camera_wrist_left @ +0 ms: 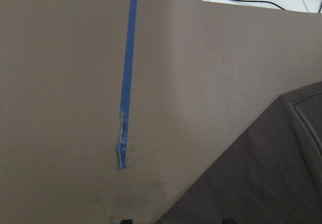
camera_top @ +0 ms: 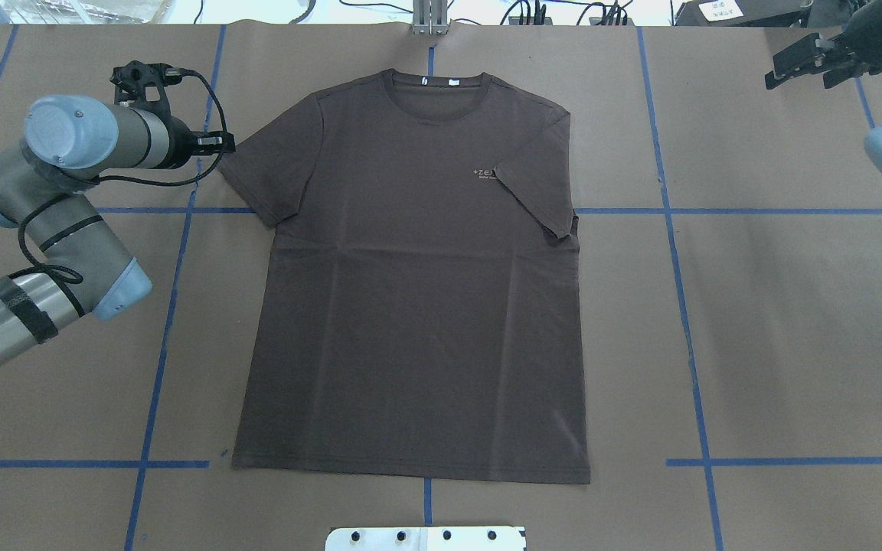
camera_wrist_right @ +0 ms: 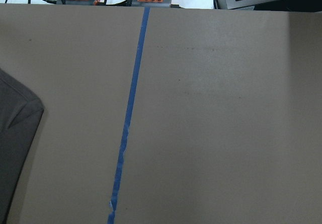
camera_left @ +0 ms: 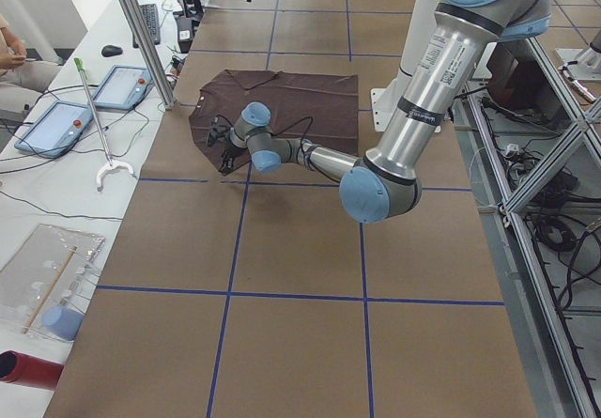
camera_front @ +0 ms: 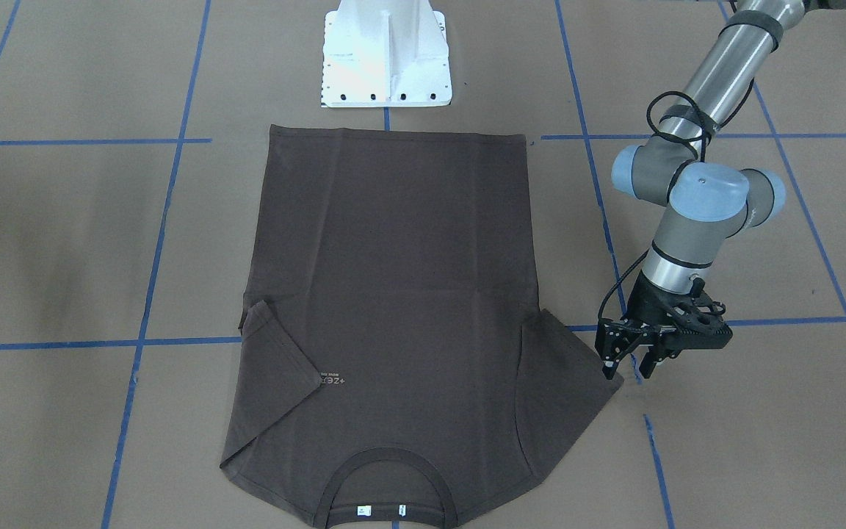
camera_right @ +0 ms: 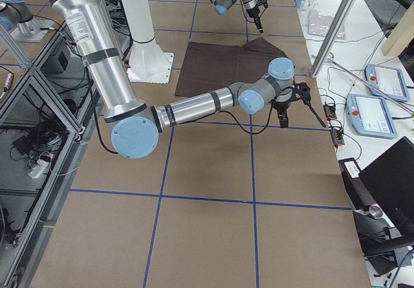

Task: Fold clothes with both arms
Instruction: 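Move the left gripper to the sleeve nearest it while the right arm withdraws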

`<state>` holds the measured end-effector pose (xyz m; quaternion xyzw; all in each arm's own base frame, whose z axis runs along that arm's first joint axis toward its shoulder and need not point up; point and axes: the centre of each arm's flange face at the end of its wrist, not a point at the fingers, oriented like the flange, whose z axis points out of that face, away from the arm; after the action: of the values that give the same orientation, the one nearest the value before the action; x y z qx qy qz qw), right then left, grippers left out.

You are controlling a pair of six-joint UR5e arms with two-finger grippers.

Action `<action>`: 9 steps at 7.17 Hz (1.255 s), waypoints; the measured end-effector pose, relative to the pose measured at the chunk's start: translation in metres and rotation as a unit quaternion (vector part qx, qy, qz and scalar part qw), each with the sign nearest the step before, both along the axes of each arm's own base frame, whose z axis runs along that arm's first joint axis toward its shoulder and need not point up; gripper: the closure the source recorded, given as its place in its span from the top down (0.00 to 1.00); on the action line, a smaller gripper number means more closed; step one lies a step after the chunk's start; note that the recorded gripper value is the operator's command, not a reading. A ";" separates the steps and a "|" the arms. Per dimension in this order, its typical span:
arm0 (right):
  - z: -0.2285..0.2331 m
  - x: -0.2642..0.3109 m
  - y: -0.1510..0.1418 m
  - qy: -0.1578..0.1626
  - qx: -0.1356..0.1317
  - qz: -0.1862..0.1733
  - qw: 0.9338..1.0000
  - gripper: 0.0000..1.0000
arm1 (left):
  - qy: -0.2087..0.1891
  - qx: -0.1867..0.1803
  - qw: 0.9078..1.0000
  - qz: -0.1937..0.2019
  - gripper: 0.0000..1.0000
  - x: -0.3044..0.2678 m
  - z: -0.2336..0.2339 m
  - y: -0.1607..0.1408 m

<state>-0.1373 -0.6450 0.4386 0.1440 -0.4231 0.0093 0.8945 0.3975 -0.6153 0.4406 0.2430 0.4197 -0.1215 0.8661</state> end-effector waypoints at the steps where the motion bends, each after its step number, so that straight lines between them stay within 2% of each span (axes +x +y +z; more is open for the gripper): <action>1: 0.000 0.000 0.000 0.001 0.000 0.001 1.000 1.00 | -0.005 -0.001 1.000 0.003 0.64 0.009 0.003 -0.001; 9: 0.001 0.001 -0.001 0.004 0.001 0.003 1.000 1.00 | -0.034 0.016 0.999 0.027 0.59 0.020 0.013 -0.002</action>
<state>-0.1367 -0.6460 0.4392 0.1465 -0.4188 0.0112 0.8961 0.4172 -0.6178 0.4540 0.2498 0.3986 -0.0833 0.8785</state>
